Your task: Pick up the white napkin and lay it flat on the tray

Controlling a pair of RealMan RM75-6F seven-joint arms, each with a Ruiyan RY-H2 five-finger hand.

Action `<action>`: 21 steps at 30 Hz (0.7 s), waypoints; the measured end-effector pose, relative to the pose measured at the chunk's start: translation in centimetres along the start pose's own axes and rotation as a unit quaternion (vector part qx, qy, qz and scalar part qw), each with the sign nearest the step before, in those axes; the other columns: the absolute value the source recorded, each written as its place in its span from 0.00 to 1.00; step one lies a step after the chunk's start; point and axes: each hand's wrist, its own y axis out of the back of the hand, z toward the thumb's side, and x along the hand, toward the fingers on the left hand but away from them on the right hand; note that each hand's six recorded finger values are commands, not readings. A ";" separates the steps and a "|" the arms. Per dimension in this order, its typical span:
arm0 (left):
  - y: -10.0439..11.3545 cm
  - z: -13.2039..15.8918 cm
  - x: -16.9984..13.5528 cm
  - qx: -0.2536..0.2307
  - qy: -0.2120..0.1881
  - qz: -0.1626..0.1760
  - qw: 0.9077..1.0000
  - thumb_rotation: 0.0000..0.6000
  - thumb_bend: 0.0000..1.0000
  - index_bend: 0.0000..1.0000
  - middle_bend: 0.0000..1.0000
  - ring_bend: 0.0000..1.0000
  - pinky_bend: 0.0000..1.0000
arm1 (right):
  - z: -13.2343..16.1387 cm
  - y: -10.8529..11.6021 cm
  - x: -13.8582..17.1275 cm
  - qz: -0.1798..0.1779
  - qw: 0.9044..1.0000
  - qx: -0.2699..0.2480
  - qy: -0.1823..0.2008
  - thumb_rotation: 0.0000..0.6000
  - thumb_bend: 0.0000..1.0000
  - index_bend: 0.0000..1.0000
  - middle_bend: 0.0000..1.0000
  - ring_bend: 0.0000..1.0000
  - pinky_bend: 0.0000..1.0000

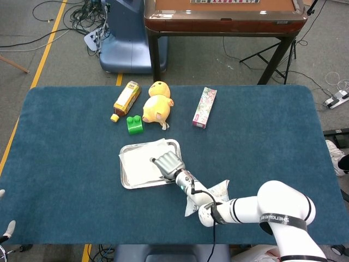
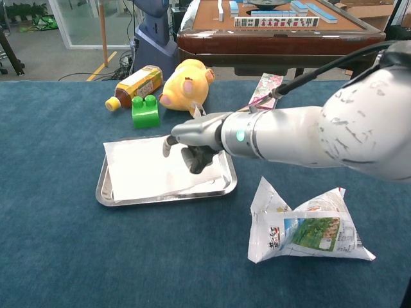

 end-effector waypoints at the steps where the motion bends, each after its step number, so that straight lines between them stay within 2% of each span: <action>1: 0.0 0.0 0.0 0.000 0.000 0.000 1.000 1.00 0.33 0.07 0.02 0.04 0.01 | -0.4 0.0 -0.1 0.000 1.000 0.001 -0.006 0.95 1.00 0.18 0.93 0.90 1.00; 9: 0.0 -0.2 -0.1 0.001 0.004 -0.001 1.000 1.00 0.33 0.07 0.02 0.04 0.01 | -2.4 -0.2 -1.0 0.000 0.999 0.007 -0.037 0.95 1.00 0.18 0.93 0.91 1.00; 21: 0.0 -0.2 0.0 0.000 0.004 -0.002 1.000 1.00 0.33 0.07 0.02 0.04 0.01 | -3.8 -0.8 -1.6 0.008 0.998 0.016 -0.061 0.96 1.00 0.18 0.93 0.91 1.00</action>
